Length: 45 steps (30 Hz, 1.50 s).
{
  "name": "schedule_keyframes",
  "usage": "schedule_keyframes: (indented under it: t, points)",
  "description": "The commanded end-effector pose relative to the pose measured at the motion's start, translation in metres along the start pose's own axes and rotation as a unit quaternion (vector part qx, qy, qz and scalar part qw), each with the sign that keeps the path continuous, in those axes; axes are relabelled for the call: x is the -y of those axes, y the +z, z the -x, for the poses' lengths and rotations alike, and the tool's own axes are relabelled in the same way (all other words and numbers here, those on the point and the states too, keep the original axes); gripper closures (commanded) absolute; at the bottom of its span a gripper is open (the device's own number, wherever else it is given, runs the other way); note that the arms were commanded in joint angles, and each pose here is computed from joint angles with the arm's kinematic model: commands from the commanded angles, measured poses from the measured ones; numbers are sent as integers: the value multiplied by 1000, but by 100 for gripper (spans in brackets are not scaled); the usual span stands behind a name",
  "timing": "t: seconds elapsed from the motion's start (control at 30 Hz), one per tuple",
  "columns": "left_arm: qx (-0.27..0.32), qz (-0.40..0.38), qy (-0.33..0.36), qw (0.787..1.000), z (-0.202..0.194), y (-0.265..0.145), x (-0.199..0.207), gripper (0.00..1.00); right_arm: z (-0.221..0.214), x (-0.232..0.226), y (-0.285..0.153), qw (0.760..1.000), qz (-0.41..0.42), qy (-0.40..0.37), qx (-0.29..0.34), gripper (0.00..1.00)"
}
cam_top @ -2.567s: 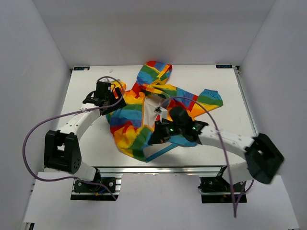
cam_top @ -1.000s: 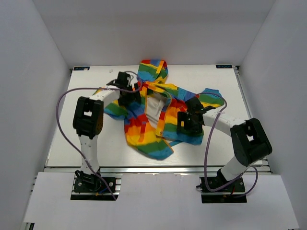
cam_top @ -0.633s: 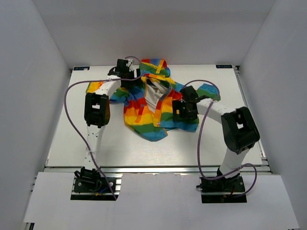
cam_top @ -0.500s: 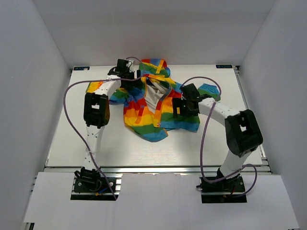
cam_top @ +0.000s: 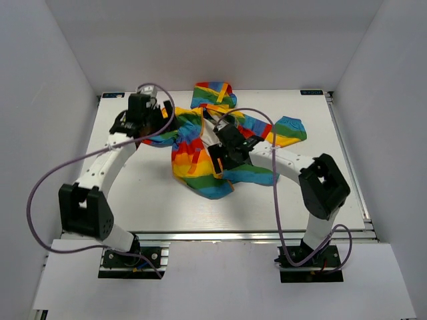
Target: Zip up the jacket
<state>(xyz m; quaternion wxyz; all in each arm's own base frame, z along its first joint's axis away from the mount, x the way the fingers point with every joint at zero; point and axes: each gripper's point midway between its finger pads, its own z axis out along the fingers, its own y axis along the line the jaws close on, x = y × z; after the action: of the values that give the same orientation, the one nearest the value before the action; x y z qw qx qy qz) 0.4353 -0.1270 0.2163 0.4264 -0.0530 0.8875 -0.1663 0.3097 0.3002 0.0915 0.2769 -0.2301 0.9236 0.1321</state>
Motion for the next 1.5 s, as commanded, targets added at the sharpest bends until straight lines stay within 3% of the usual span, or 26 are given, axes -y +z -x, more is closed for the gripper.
schedule_keyframes:
  t: [0.0,0.13,0.27,0.4,0.57,0.63,1.0,1.07,1.2,1.33,1.47]
  points:
    - [-52,-10,-61,997,-56,-11,-4,2,-2,3,10,999,-42,31,-14,21]
    - [-96,-12,-85,992,-106,-21,-13,2,-9,1,29,996,-55,64,-30,34]
    - [-138,-17,-108,984,-150,-27,-20,2,-18,-10,47,994,-68,69,-41,34]
    - [-148,-37,-115,982,-161,-27,-16,2,-29,-6,59,991,-92,79,-58,35]
    - [-147,-20,-113,983,-163,-25,-23,2,-45,10,60,983,-140,92,-70,78]
    - [-145,-14,-111,983,-162,-25,-25,2,-41,12,53,983,-146,95,-62,86]
    - [-138,-9,-111,984,-159,-27,-26,2,-5,16,-33,992,-115,57,17,93]
    - [-137,-10,-111,984,-158,-27,-26,2,-18,11,-46,995,-86,44,6,100]
    - [-134,-8,-111,985,-154,-29,-25,2,-56,7,-61,998,-40,23,-30,100]
    - [-130,-11,-109,985,-151,-34,-23,2,-127,9,-61,996,3,1,-92,100]
    - [-129,-14,-111,985,-153,-36,-23,2,-161,5,-53,994,41,-9,-102,100]
